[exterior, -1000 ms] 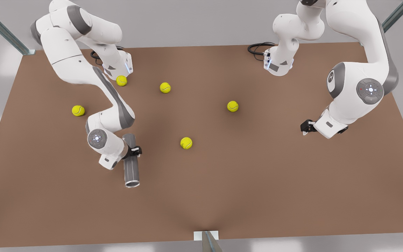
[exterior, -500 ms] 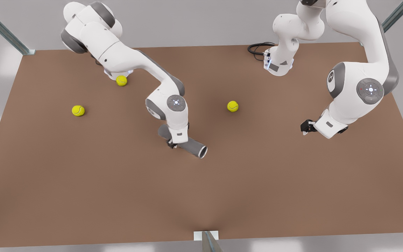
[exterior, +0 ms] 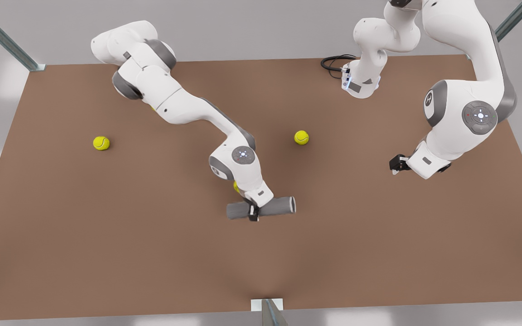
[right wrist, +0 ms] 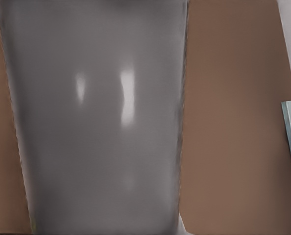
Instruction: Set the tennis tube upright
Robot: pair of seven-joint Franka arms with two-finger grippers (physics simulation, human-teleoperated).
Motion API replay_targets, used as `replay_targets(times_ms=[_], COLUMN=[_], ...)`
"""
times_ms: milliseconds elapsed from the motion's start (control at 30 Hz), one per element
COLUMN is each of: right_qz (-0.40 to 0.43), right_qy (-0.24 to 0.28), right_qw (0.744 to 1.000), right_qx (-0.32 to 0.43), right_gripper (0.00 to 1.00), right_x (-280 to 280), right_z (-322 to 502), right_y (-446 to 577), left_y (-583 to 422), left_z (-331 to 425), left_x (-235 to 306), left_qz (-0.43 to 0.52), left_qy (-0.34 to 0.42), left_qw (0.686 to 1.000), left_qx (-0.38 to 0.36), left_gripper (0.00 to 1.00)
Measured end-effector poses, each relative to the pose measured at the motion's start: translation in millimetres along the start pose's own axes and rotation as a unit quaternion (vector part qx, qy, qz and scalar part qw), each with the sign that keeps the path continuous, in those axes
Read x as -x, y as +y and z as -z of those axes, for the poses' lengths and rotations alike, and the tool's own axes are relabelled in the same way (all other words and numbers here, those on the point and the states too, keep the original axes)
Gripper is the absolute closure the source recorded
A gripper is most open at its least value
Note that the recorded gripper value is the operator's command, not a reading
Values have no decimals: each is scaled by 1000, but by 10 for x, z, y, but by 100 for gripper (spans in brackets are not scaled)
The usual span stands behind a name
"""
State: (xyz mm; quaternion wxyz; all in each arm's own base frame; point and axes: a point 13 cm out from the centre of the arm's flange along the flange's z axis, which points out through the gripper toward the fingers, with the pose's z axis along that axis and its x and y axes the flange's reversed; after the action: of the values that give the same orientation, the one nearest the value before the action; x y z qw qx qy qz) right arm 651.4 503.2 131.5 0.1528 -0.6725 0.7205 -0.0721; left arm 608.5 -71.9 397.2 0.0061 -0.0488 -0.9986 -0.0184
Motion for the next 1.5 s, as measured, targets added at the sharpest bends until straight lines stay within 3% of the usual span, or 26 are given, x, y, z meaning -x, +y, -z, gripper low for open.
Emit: replay_targets(times_ms=[33,333,367,433,500,533,600,667,733,800,900,1100,1500], right_qz=[18,112,107,76,39,-3,-139,-245,-310,-352,-404,-496,-577], right_qy=[-1,-2,-8,-19,-12,20,91,113,127,135,154,171,188], right_qw=[1000,994,994,997,999,999,986,963,942,926,900,848,791], right_qx=[-3,-3,-5,-8,-17,-28,-13,10,33,35,52,78,79], right_gripper=[0,0,0,0,0,0,0,0,0,0,0,0,0], right_x=[4,-247,-224,-339,-593,-1119,-2678,-3529,-3806,-3852,-3926,-4142,-4182], right_z=[-6,-32,216,879,1641,1912,2342,2877,3113,3328,3369,3344,3267], right_y=[-14,-211,-338,-714,-1059,-1369,-1621,-1461,-1322,-1321,-1224,-1088,-1023], left_y=[0,-5,-60,-84,9,-203,-772,-1392,-1813,-1994,-2137,-2370,-2507], left_z=[0,-10,-57,-619,-1272,-1639,-2301,-2563,-2474,-2278,-2201,-2397,-2609], left_x=[0,4,10,106,293,400,584,792,987,1231,1513,1513,1771], left_qz=[0,1,7,84,197,235,286,309,315,310,299,290,252], left_qy=[0,0,5,53,100,126,168,174,154,118,73,40,-15], left_qw=[1000,1000,1000,986,935,899,821,755,711,691,680,688,696], left_qx=[0,-1,-17,-131,-277,-346,-464,-552,-610,-643,-665,-664,-673], left_gripper=[0,0,0,0,0,0,0,0,0,0,0,0,0])
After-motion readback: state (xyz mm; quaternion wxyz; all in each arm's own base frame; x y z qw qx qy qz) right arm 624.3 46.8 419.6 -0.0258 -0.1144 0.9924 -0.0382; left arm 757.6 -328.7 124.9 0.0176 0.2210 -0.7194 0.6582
